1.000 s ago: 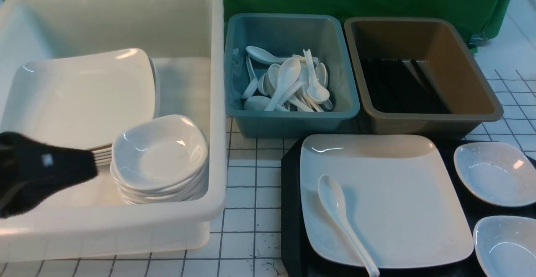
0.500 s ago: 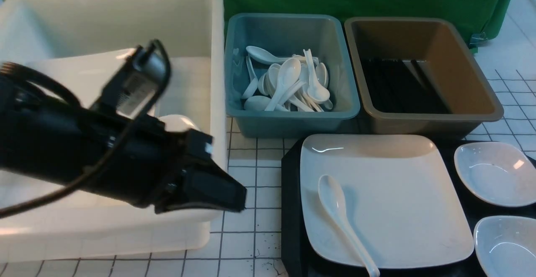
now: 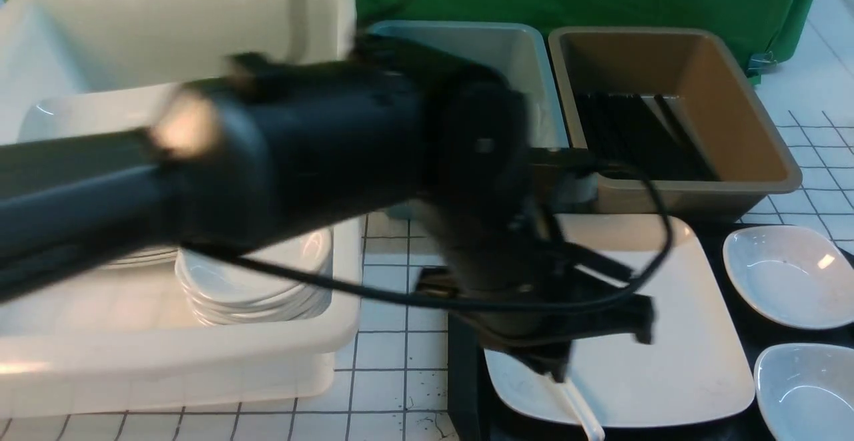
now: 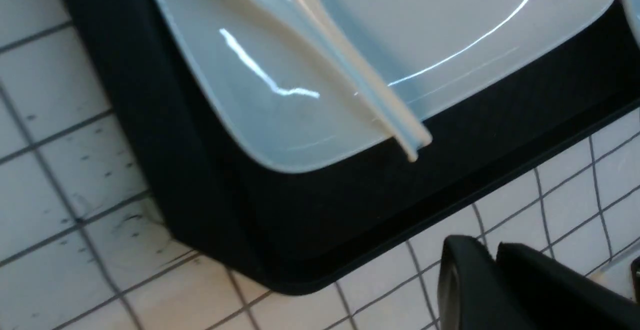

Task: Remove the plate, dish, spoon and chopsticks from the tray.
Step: Use the left arm to grab a soup spoon from the plate

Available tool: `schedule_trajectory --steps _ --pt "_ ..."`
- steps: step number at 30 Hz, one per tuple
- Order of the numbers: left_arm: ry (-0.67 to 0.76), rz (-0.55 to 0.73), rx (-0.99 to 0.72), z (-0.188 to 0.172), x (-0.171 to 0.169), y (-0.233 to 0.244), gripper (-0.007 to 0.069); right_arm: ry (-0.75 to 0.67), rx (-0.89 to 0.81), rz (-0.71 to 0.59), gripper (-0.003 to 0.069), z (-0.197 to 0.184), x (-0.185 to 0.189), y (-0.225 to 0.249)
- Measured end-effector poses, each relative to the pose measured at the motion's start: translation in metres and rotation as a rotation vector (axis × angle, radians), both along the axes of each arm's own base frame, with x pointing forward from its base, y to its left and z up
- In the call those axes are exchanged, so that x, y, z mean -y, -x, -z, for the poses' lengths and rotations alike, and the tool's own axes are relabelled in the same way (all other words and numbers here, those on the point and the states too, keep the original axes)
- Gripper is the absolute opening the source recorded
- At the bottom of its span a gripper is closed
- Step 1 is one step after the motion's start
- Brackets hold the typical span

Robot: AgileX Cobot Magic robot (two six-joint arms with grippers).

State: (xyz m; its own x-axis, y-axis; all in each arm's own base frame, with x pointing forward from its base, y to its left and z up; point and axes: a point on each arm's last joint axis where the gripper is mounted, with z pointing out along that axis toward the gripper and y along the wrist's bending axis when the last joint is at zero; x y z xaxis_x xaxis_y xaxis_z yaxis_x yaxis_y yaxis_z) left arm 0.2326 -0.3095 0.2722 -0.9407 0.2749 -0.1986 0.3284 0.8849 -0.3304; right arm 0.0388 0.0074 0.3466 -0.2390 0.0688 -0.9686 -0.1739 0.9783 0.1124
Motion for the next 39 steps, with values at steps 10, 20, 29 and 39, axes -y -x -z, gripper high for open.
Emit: schedule_trajectory --steps 10,20,29,39 --pt "-0.094 -0.135 -0.064 0.053 0.035 -0.029 0.0398 -0.001 0.0 0.0 0.0158 0.0 0.0 0.0" --pt "-0.09 -0.246 -0.097 0.084 0.04 -0.041 0.0461 -0.001 0.0 0.0 0.0172 0.0 0.0 0.0" --pt "-0.095 -0.325 -0.15 0.1 0.044 -0.043 0.0382 -0.002 -0.015 -0.002 0.0177 0.001 0.0 0.0" --pt "-0.118 -0.334 -0.159 0.105 0.044 -0.044 0.0347 -0.009 -0.022 -0.007 0.0193 0.002 -0.001 0.001"
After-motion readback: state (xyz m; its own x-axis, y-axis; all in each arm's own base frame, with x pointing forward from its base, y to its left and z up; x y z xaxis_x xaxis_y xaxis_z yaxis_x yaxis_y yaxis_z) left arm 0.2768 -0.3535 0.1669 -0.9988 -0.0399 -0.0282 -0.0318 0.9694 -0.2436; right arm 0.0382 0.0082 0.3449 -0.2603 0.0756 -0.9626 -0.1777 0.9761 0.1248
